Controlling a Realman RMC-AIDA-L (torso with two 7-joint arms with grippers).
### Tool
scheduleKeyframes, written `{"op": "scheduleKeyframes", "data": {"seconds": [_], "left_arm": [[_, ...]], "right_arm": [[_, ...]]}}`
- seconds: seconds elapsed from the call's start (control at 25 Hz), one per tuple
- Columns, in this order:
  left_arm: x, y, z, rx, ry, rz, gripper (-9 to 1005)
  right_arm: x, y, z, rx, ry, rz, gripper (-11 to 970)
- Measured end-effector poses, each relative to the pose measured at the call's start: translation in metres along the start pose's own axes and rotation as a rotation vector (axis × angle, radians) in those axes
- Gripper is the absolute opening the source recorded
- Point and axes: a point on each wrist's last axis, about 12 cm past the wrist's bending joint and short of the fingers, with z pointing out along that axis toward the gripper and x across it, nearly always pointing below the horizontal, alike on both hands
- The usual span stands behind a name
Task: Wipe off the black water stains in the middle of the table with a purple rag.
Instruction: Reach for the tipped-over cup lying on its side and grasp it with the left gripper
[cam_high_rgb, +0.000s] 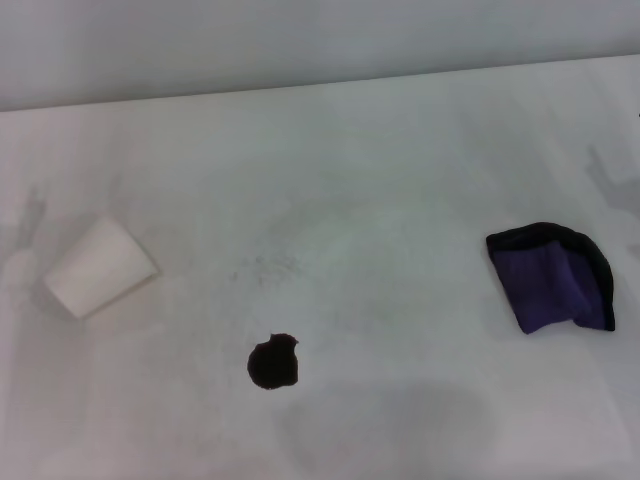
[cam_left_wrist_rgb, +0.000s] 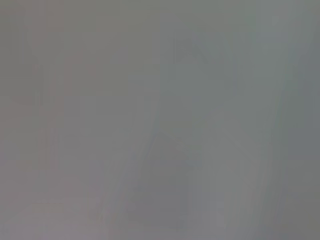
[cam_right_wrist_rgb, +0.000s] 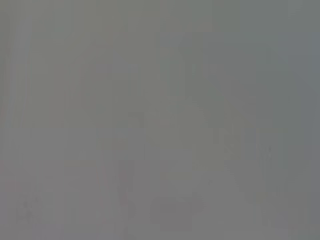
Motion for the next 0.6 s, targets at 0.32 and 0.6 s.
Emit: {"op": "scheduleKeyframes", "data": {"seconds": [0.32, 0.6], "left_arm": [[-0.0001, -0.0001, 0.0001, 0.001, -0.001, 0.000, 891], [-0.0006, -0.0002, 0.0004, 0.000, -0.004, -0.001, 891]], "right_arm": [[-0.0001, -0.0001, 0.0001, 0.000, 0.000, 0.000, 855], [-0.0001, -0.0001, 0.0001, 0.000, 0.000, 0.000, 855]]}}
